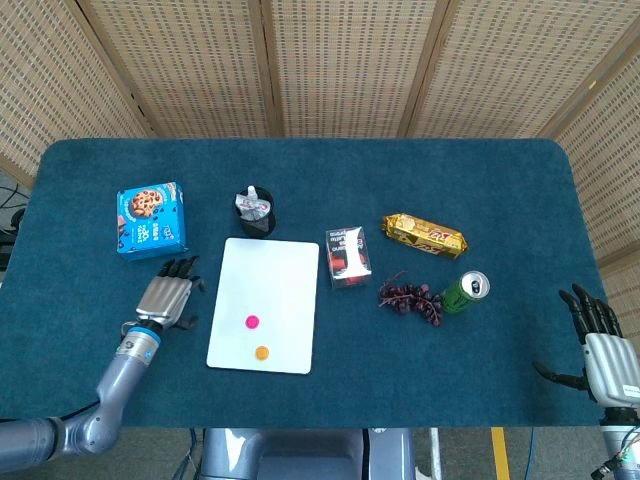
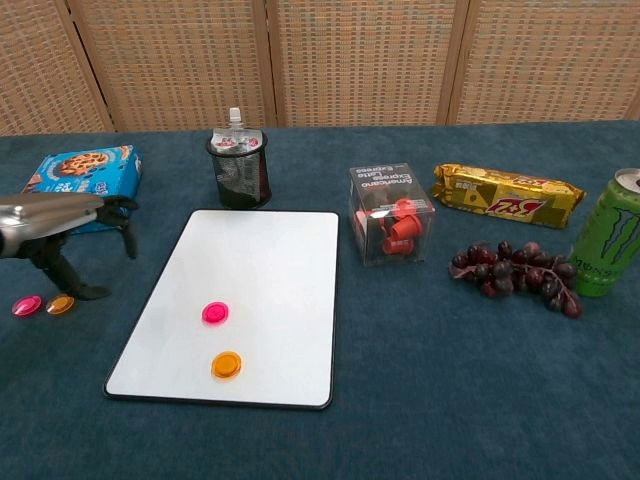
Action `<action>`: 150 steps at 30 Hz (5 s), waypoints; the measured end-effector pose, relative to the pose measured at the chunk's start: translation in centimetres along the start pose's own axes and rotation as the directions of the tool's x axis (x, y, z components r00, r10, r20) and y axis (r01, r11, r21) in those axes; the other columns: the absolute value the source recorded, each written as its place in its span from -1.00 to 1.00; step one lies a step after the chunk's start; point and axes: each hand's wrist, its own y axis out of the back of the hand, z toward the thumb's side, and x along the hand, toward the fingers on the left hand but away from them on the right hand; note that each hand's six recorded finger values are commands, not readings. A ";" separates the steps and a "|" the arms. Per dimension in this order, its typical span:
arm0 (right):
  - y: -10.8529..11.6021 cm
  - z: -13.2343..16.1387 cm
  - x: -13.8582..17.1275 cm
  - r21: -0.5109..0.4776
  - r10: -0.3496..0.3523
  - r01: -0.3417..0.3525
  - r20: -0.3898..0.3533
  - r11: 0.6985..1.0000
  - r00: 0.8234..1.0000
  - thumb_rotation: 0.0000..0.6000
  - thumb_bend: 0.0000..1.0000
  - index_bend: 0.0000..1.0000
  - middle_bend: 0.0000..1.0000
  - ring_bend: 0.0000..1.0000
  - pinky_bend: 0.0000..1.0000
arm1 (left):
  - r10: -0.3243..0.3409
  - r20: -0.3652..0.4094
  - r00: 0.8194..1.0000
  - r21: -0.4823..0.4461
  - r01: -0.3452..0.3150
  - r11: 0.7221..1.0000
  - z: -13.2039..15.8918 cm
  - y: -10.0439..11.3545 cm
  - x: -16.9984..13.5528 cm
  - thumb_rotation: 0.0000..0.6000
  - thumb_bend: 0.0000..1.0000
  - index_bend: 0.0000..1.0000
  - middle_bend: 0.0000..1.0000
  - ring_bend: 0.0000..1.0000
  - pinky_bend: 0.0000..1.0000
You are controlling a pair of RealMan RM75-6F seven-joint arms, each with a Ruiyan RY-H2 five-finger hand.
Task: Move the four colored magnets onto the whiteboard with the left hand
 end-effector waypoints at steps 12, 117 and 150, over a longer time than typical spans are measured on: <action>0.0 0.0 0.0 0.000 0.001 -0.001 0.003 1.000 1.000 1.00 -0.89 -0.97 -1.00 -1.00 -1.00 | -0.038 -0.043 0.998 0.003 0.038 0.999 -6.0 -2.0 -0.2 1.00 -0.38 -0.19 -1.00 -1.00 -1.00; 0.1 -0.2 0.0 -0.023 0.008 -0.008 0.002 1.000 1.000 1.00 -0.89 -0.97 -1.00 -1.00 -1.00 | -0.065 0.242 0.968 0.068 0.050 0.996 9.3 -5.0 -3.4 1.00 -0.40 -0.39 -1.00 -1.00 -1.00; 0.0 -0.1 0.1 -0.011 0.008 -0.008 0.002 1.000 1.000 1.00 -0.89 -0.97 -1.00 -1.00 -1.00 | 0.000 -0.046 0.999 -0.059 -0.003 0.998 -10.4 -3.3 -3.2 1.00 -0.38 -0.38 -1.00 -1.00 -1.00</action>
